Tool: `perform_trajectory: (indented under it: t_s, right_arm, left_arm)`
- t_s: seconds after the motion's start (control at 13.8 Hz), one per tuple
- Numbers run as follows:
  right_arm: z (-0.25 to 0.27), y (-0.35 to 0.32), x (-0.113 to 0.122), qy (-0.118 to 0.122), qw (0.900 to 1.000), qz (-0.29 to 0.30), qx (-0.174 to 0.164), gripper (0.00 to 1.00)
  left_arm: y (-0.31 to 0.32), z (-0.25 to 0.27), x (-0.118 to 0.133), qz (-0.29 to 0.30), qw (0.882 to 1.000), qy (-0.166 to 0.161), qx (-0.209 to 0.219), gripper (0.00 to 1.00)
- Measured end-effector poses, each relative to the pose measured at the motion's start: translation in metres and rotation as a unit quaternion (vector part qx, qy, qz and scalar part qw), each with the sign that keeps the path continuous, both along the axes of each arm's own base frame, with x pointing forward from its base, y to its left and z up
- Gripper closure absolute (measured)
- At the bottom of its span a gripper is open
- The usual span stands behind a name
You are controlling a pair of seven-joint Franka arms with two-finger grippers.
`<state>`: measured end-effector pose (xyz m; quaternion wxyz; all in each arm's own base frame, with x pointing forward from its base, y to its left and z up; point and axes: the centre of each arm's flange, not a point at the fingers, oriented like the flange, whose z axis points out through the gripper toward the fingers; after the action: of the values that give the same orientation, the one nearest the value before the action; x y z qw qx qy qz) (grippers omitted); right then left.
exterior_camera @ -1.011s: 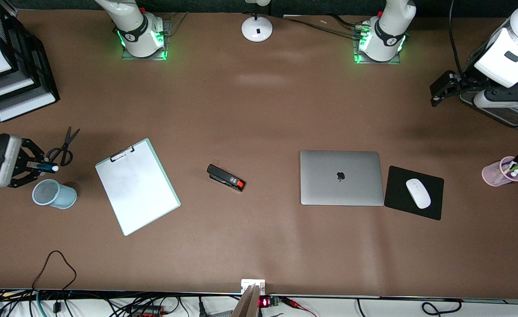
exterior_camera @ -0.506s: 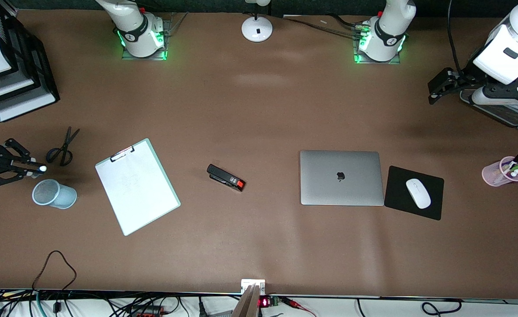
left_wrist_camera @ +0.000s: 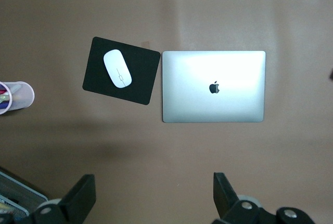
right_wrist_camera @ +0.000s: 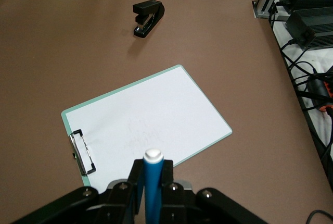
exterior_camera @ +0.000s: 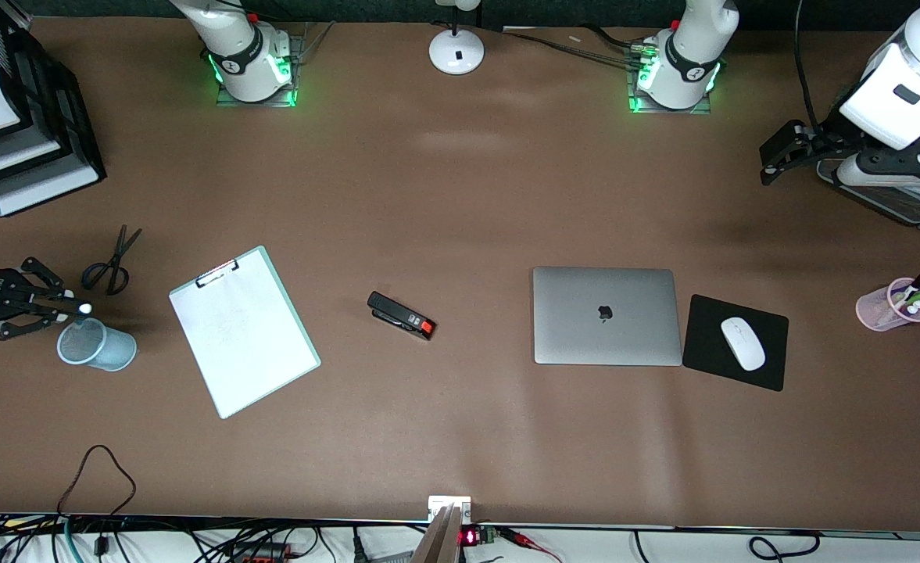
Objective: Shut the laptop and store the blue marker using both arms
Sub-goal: 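Lower the blue marker into the white mesh cup with the right gripper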
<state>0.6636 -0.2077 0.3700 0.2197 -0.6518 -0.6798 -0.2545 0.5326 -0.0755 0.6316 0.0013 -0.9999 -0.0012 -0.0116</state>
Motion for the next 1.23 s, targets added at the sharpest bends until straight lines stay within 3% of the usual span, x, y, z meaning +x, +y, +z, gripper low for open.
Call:
perform_trajectory:
  t_s: [0.22,0.79,1.23]
  right_arm:
    - [-0.013,-0.012,0.008,-0.003,1.000,-0.007,0.004,0.82]
    - [-0.053,-0.047,0.007,-0.011,0.995,-0.063,0.071,0.82]
    - [-0.080,-0.060,0.002,0.003,0.993,-0.078,0.083,0.82]
  left_arm:
    - [0.000,-0.001,0.000,0.000,1.000,0.001,0.000,0.00]
    - [0.000,-0.002,0.000,0.000,1.000,0.002,0.000,0.00]
    - [0.002,0.000,-0.002,0.001,1.000,0.004,0.001,0.00]
